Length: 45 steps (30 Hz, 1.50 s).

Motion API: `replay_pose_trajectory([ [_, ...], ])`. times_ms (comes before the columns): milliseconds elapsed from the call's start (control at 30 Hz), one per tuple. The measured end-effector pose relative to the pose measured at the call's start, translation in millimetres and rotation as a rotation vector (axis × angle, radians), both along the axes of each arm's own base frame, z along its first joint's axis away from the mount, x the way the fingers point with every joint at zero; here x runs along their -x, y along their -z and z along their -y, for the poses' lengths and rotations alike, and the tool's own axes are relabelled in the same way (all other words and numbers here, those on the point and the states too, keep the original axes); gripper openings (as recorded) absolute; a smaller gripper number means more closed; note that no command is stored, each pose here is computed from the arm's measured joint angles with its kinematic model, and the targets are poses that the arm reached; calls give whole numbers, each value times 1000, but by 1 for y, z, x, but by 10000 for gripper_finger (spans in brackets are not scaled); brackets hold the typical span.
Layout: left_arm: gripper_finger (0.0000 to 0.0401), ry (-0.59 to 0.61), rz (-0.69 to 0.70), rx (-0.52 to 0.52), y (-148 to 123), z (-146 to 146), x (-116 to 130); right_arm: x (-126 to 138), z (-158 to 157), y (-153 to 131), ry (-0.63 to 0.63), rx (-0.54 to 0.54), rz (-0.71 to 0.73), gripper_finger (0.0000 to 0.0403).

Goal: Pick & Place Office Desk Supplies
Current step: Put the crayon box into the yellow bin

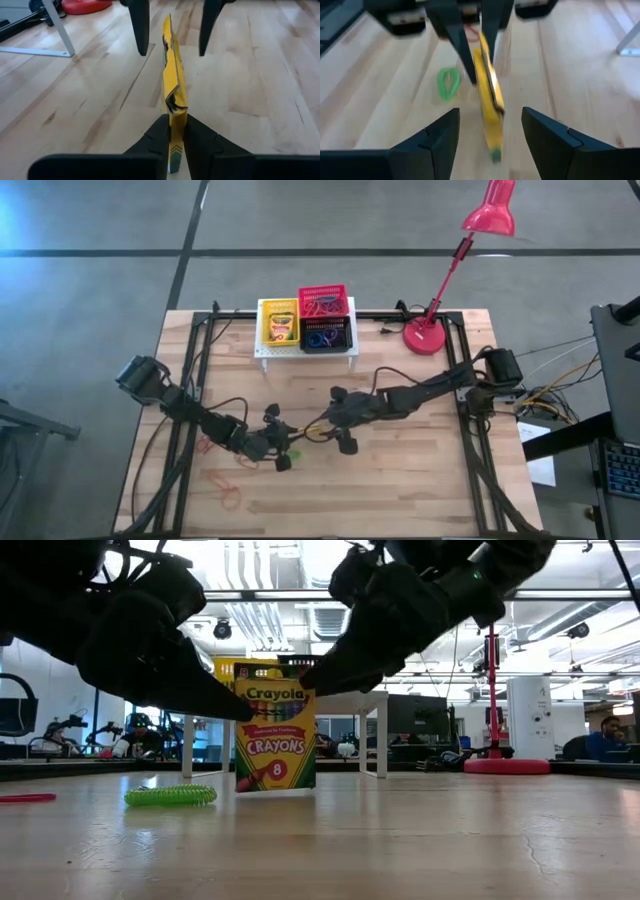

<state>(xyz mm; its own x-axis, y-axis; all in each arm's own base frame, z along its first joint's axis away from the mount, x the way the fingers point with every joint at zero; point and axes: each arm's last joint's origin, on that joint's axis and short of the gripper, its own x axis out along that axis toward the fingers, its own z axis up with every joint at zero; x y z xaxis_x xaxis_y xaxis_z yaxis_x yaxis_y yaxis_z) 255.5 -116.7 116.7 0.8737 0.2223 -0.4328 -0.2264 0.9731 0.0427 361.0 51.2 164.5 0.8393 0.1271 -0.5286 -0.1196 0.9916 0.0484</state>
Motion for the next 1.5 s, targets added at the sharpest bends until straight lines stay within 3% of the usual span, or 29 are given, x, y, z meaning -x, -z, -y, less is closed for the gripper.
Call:
replay_pose_trajectory([
  [167,46,-5,1,7,0,-1,0,1,0,3,-4,6,-1,182],
  [400,52,-7,3,10,0,-1,0,0,0,1,-8,6,14,91],
  [600,105,-25,12,38,0,-2,-1,0,-2,1,-25,7,16,19],
  [833,191,-63,22,100,5,-2,-2,-1,-1,-1,30,10,41,13],
  [967,209,-95,25,102,9,-3,-3,-2,-2,-3,36,-6,71,13],
  [1100,184,-126,44,86,10,-4,-4,-2,-2,-4,36,-8,70,13],
  [1400,37,-104,54,50,5,-2,-8,-2,-2,-4,17,-22,68,13],
  [1500,27,-89,51,42,4,-1,-8,-1,-2,-6,10,-26,67,16],
])
